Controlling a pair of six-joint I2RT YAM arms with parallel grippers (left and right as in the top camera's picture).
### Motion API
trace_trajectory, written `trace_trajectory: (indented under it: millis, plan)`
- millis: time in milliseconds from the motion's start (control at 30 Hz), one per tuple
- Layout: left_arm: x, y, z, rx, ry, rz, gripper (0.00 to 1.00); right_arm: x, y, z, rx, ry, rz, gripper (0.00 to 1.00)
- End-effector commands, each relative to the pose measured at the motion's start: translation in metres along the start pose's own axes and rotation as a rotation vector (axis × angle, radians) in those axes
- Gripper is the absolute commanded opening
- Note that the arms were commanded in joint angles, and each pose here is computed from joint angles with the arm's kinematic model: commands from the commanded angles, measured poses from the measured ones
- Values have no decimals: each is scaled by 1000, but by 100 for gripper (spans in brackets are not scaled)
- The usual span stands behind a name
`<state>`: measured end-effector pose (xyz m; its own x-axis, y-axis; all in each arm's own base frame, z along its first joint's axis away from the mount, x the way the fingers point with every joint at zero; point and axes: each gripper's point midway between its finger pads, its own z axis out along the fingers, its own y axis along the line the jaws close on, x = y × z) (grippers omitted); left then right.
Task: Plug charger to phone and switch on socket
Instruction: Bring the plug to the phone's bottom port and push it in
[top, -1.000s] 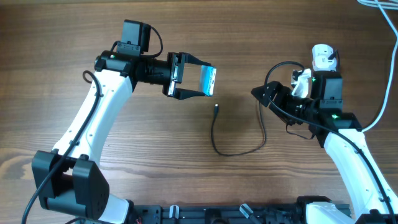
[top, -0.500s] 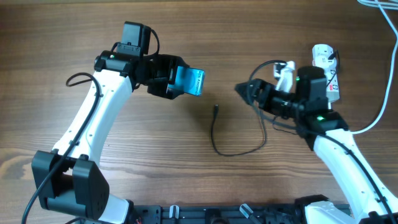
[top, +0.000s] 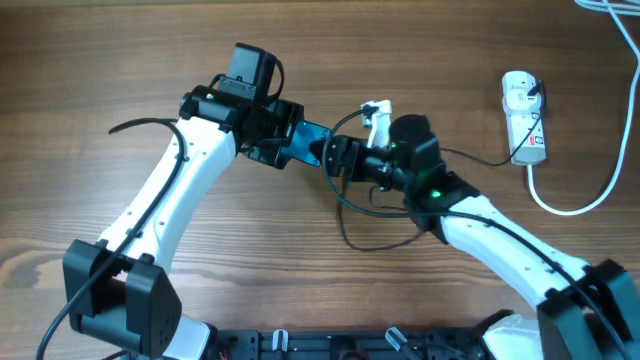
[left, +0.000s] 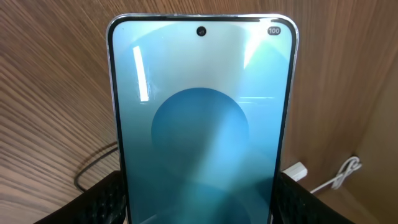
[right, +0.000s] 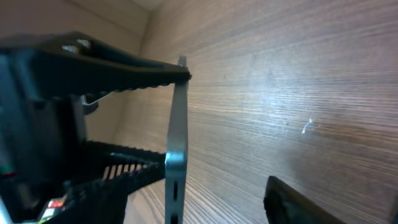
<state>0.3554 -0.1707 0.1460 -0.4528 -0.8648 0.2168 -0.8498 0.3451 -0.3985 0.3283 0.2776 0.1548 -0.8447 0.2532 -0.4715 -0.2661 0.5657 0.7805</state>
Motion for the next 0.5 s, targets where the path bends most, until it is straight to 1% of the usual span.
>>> trace_trajectory:
  millis: [0,67,100,267,333,467]
  plan:
    - [5,-11,-12,43,-23,39,64,0,-2,15,17,-29,17,62]
    - [7,-11,-12,42,-21,43,64,1,2,21,-2,-35,11,54]
    - [7,-11,-12,42,-20,43,64,1,3,23,-4,-39,11,47]
    - [7,-11,-12,42,-17,43,64,-4,5,23,-9,-67,19,33]
    - [7,-11,-12,42,-17,43,64,-4,6,23,-11,-64,18,30]
    - [8,-11,-12,42,-17,43,64,1,12,25,-26,-55,8,30]
